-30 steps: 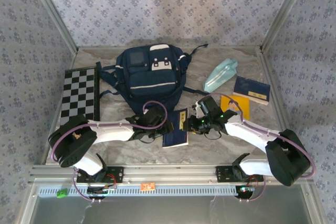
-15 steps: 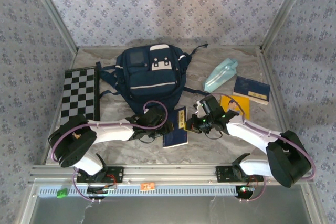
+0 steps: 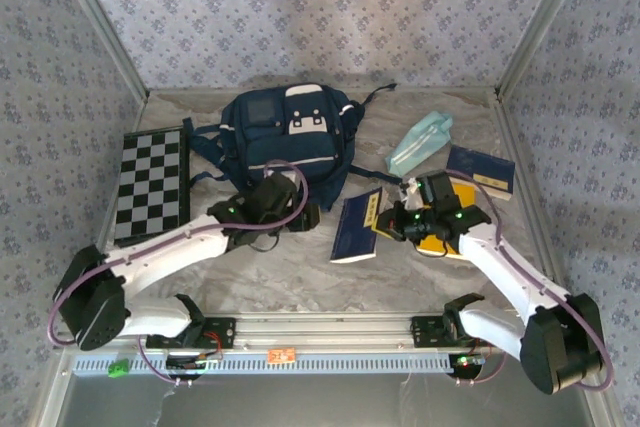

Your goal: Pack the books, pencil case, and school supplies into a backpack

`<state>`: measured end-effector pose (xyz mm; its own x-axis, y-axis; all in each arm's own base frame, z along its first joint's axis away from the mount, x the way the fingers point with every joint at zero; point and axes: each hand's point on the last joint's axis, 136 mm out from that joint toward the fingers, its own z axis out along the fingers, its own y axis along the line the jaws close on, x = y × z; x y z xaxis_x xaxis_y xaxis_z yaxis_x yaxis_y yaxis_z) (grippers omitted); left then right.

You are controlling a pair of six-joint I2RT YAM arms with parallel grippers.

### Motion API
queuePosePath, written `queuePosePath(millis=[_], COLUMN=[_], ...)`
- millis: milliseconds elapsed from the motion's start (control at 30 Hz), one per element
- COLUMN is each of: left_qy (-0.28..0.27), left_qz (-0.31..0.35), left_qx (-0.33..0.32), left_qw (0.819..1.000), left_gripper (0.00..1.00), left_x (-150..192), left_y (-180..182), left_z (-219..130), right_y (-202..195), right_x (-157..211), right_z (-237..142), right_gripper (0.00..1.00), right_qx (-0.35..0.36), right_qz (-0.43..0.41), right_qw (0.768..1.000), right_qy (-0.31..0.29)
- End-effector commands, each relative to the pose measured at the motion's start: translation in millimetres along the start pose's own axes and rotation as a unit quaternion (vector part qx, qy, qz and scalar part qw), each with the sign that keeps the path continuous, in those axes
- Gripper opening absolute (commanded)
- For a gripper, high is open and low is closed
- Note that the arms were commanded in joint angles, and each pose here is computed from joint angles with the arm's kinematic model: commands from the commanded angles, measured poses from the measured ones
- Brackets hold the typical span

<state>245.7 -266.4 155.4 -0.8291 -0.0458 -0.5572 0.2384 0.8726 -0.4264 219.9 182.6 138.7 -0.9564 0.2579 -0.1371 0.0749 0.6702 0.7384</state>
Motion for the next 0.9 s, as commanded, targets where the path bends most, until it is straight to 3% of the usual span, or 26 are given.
queuePosePath(millis=[0, 267, 433, 567, 667, 867], left_qy=[-0.012, 0.005, 0.040, 0.064, 0.085, 0.143], left_qz=[0.141, 0.293, 0.302, 0.360, 0.370, 0.394], left_qx=[-0.081, -0.140, -0.146, -0.139, -0.127, -0.066], left_qw=[0.987, 0.946, 0.941, 0.920, 0.916, 0.905], left_gripper=[0.62, 0.63, 0.64, 0.65, 0.67, 0.72], left_x=[-28, -69, -88, -93, -98, -76], left_y=[23, 35, 48, 48, 51, 44], left_z=[-21, 12, 46, 73, 86, 105], right_y=[31, 40, 32, 28, 27, 25], right_x=[-6, -29, -37, -41, -41, -42], right_z=[-24, -43, -43, -43, -41, -41], right_gripper=[0.01, 0.00, 0.00, 0.00, 0.00, 0.00], right_qx=[-0.036, -0.039, -0.041, -0.041, -0.044, -0.043], right_qz=[-0.020, -0.030, -0.019, -0.014, -0.011, -0.010], right_qw=[0.999, 0.998, 0.998, 0.998, 0.998, 0.998], right_qy=[-0.006, -0.033, -0.043, -0.048, -0.044, -0.044])
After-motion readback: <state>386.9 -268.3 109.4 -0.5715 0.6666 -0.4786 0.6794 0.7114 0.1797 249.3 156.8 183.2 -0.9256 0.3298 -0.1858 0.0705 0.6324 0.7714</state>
